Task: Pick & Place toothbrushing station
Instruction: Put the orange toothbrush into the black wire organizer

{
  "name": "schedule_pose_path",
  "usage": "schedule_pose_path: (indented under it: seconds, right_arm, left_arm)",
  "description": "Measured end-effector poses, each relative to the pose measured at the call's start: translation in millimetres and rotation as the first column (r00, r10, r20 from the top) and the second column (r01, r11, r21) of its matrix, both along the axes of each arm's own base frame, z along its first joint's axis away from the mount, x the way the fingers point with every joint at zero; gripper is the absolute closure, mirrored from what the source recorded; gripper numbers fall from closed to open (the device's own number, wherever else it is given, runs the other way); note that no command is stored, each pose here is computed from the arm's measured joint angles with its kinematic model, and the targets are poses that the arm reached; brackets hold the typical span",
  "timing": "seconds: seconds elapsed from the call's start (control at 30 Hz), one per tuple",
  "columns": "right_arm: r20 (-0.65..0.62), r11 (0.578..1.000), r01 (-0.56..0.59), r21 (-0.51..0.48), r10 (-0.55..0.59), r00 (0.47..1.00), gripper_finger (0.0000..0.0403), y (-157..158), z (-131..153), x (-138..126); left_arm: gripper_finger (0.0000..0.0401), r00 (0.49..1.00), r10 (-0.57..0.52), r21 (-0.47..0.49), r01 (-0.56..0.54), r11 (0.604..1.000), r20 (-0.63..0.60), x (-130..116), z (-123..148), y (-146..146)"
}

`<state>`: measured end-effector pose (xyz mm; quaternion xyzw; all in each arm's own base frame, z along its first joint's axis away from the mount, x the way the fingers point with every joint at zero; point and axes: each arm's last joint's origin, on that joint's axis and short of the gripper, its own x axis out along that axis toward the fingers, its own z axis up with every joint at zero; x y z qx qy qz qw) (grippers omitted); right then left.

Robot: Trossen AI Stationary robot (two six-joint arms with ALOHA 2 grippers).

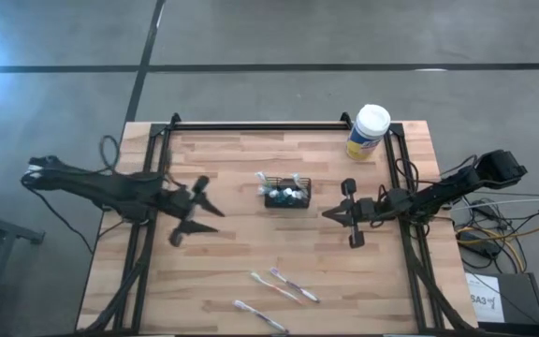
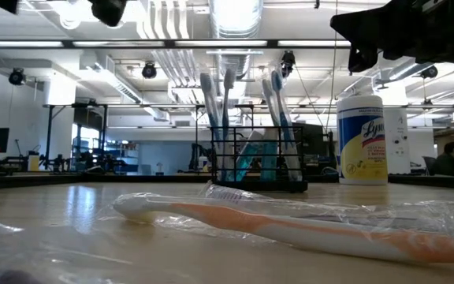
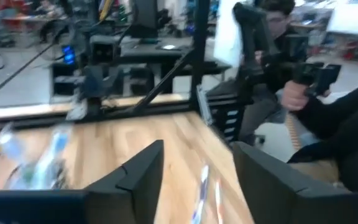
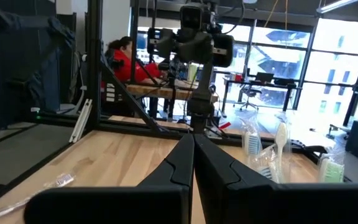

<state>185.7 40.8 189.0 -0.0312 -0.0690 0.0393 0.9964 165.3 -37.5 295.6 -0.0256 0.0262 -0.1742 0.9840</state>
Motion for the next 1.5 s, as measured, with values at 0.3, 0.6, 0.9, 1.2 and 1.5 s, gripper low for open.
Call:
schedule_pose_path:
  seconds: [0.3,0.6,0.9,1.2,1.5]
  right_arm:
    - [-0.017,0.995,-0.019,0.096,0.021,1.0,0.0394,0,-1,0]
    - [-0.369,0.984,0.004,0.176,0.062,0.927,0.0394,15,11,27]
    - [-0.576,0.99,-0.049,0.13,0.116,0.809,0.0394,55,62,62]
    - [-0.643,0.977,0.166,0.131,-0.044,0.765,0.0394,79,74,124]
    - [-0.828,0.965,0.248,0.081,-0.073,0.555,0.0392,113,53,197]
  left_arm:
    - [0.0381,0.956,0.275,0.085,-0.268,0.96,-0.1,-55,-33,-3]
    - [0.0396,0.959,0.273,0.093,-0.266,0.959,-0.07,-69,-83,2]
    - [0.0397,0.96,0.279,0.039,-0.279,0.959,0.003,-79,-115,7]
    - [0.0384,0.949,0.314,0.005,-0.314,0.95,-0.009,-79,-120,8]
    - [0.0391,0.948,0.318,-0.071,-0.319,0.945,-0.029,-79,-118,8]
